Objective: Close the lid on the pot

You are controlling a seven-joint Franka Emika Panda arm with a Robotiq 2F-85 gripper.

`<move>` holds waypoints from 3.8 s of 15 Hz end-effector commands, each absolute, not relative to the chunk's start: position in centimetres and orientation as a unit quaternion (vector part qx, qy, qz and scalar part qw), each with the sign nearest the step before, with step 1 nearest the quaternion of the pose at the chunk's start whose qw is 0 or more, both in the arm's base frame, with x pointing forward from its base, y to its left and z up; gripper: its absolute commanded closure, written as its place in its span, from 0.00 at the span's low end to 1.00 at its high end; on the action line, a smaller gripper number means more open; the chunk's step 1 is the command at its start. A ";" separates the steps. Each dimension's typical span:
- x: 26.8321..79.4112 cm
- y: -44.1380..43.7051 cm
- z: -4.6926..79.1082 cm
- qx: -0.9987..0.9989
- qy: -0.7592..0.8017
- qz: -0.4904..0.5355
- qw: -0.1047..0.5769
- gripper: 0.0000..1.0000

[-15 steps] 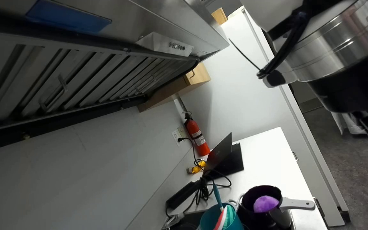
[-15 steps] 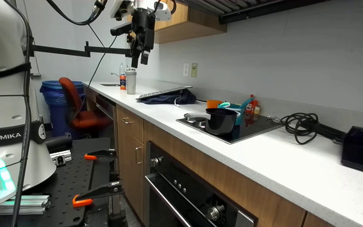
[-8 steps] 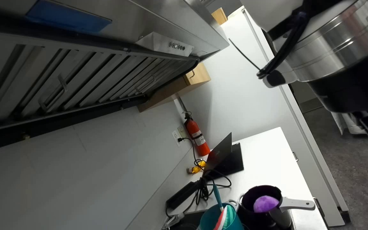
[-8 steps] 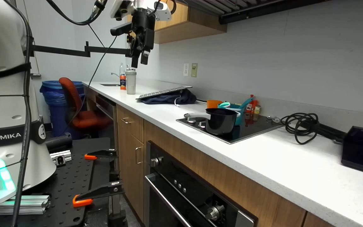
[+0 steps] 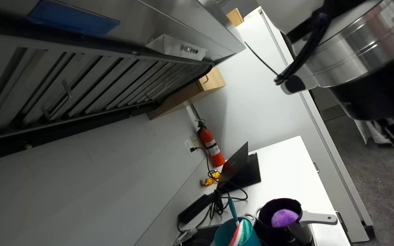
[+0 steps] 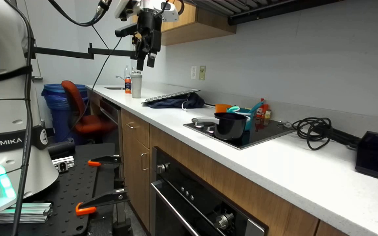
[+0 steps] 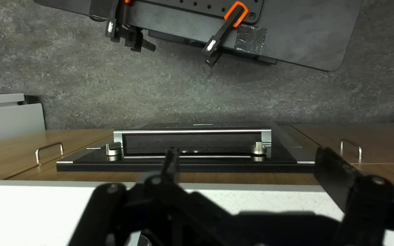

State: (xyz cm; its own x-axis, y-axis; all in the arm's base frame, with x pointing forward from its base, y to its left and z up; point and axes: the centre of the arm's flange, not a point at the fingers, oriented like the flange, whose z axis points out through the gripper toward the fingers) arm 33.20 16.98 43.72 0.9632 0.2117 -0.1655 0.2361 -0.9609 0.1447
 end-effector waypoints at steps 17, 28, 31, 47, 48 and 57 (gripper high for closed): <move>33.9 16.0 43.2 0.981 0.159 -0.088 0.073 0.00; 39.4 16.4 40.2 0.977 0.191 0.001 0.090 0.00; 41.3 16.7 39.6 0.976 0.199 0.035 0.076 0.00; 51.9 21.3 34.4 0.937 0.339 0.080 0.014 0.00; 52.5 21.5 33.9 0.933 0.351 0.077 0.012 0.00; 56.0 23.0 29.1 0.918 0.394 0.054 -0.007 0.00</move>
State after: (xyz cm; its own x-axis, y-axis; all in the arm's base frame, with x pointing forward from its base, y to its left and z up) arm 54.00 22.21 30.24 0.7032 0.7030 0.1063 0.7031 -0.7098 0.0430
